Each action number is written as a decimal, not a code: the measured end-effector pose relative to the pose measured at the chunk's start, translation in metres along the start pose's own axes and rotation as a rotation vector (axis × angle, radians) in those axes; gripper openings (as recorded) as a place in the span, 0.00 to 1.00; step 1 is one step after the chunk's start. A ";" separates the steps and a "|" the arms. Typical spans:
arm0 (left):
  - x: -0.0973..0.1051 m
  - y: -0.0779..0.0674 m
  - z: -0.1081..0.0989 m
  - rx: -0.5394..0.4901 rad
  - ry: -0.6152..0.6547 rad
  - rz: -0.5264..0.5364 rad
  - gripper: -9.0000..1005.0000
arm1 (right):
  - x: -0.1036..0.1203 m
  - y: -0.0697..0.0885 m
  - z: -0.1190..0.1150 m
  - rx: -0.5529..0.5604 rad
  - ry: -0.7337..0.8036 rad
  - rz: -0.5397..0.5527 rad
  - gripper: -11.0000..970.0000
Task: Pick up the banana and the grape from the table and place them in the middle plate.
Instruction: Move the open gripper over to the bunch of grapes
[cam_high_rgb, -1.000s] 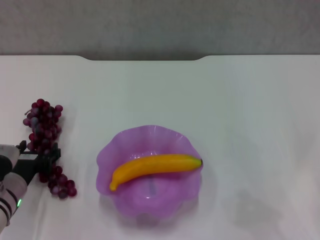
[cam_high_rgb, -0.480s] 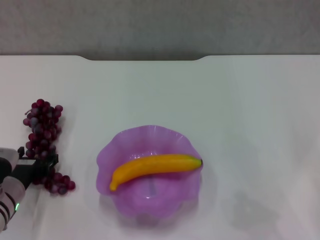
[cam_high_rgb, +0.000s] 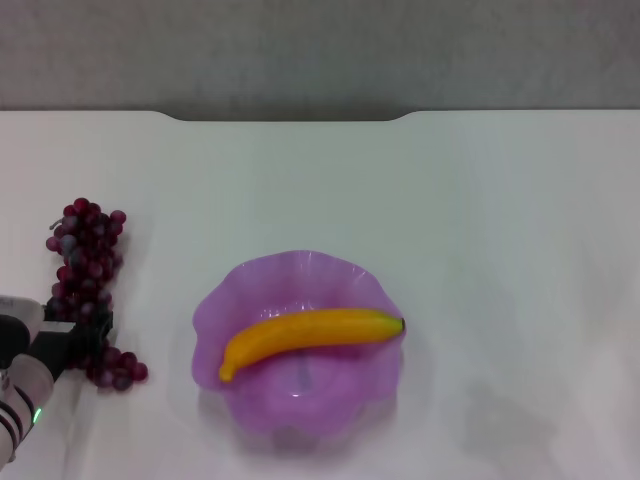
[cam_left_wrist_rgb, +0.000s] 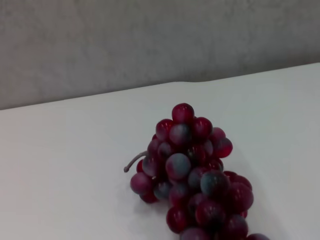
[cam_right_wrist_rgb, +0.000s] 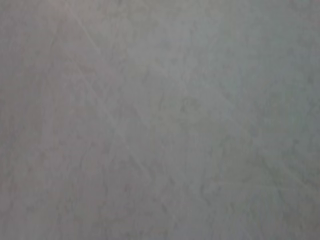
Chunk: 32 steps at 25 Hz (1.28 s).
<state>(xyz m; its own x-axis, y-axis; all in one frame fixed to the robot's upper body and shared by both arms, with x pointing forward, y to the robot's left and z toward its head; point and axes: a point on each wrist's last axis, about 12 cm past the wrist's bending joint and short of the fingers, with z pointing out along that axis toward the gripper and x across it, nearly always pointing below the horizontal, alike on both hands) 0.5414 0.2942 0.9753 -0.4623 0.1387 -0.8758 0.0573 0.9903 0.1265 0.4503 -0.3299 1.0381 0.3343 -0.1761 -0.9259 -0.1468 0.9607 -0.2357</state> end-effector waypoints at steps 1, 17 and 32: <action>0.000 0.000 0.000 0.000 0.002 0.000 0.79 | 0.000 0.000 0.000 -0.001 0.001 0.000 0.01; -0.001 0.003 0.000 -0.005 0.000 0.004 0.50 | 0.001 0.001 0.005 -0.015 0.001 -0.001 0.01; -0.002 0.009 0.001 -0.017 -0.002 0.008 0.44 | 0.001 0.001 0.004 -0.015 0.005 -0.002 0.01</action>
<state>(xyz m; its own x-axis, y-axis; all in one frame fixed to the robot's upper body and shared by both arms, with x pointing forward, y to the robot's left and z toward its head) 0.5434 0.3029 0.9776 -0.4602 0.1468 -0.8756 0.0457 0.9888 0.1417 0.4543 -0.3284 1.0381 0.3301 -0.1794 -0.9267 -0.1602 0.9569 -0.2423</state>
